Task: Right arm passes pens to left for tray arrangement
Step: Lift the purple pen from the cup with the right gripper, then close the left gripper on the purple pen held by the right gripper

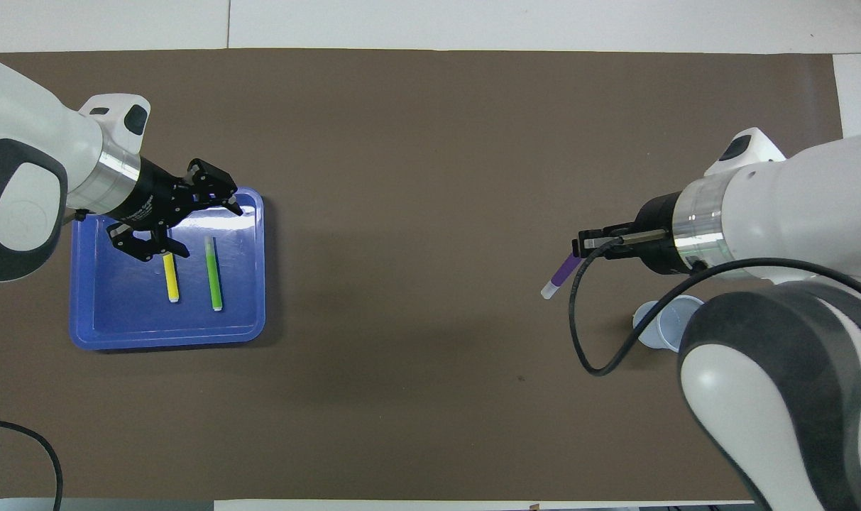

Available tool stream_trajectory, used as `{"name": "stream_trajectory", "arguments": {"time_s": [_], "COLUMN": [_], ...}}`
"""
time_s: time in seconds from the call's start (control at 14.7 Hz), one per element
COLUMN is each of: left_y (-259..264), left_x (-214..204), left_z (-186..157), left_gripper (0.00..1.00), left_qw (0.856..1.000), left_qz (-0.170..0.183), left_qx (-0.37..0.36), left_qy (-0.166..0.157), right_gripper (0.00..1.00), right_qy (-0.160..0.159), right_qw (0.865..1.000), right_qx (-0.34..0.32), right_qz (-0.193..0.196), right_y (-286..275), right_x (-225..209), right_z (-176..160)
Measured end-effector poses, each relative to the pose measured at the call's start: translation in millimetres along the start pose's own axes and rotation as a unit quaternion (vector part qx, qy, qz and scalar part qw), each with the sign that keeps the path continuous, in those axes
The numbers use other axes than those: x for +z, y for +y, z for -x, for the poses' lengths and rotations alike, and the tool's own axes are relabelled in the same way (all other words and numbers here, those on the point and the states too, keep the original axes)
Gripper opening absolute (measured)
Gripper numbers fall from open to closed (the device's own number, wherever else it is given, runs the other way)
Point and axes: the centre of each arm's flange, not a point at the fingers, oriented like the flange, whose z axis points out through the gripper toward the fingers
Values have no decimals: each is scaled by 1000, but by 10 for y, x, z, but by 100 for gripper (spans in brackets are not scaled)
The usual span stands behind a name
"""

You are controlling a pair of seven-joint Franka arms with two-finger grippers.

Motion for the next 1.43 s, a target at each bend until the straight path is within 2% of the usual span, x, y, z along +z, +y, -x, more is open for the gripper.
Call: {"name": "stream_trajectory", "arguments": {"time_s": [0.2,0.34,0.48,0.68,0.82,0.95,1.09,1.16,1.43], "left_y": [305,426,527,630,700,781,829,846,901], "left_x": [-206,-309,-343,-209,-68,43,83,91,235], "left_z": [497,754,898,968,1084,1248,1392,1472,1843], "left_gripper": [100,100,100,100,100,100,100,100,100], "left_qw": [991,975,951,901,873,852,842,841,851], "left_qz": [48,72,92,122,132,135,133,132,138], "left_qx": [-120,-199,-278,-387,-438,-477,-495,-496,-481], "left_qy": [-33,-63,-96,-153,-167,-169,-170,-169,-157], "right_gripper": [18,18,18,18,18,18,18,18,18], "right_qy": [13,28,44,50,48,45,39,37,36], "right_qw": [995,984,967,937,924,913,905,904,904], "right_qx": [92,166,237,326,360,383,399,401,403], "right_qz": [-27,-54,-77,-116,-124,-134,-141,-140,-138], "right_y": [-363,-617,-872,-1157,-1205,-1205,-1195,-1184,-1158], "right_x": [181,242,285,355,379,387,410,431,451], "right_z": [87,138,203,310,337,336,341,351,385]}}
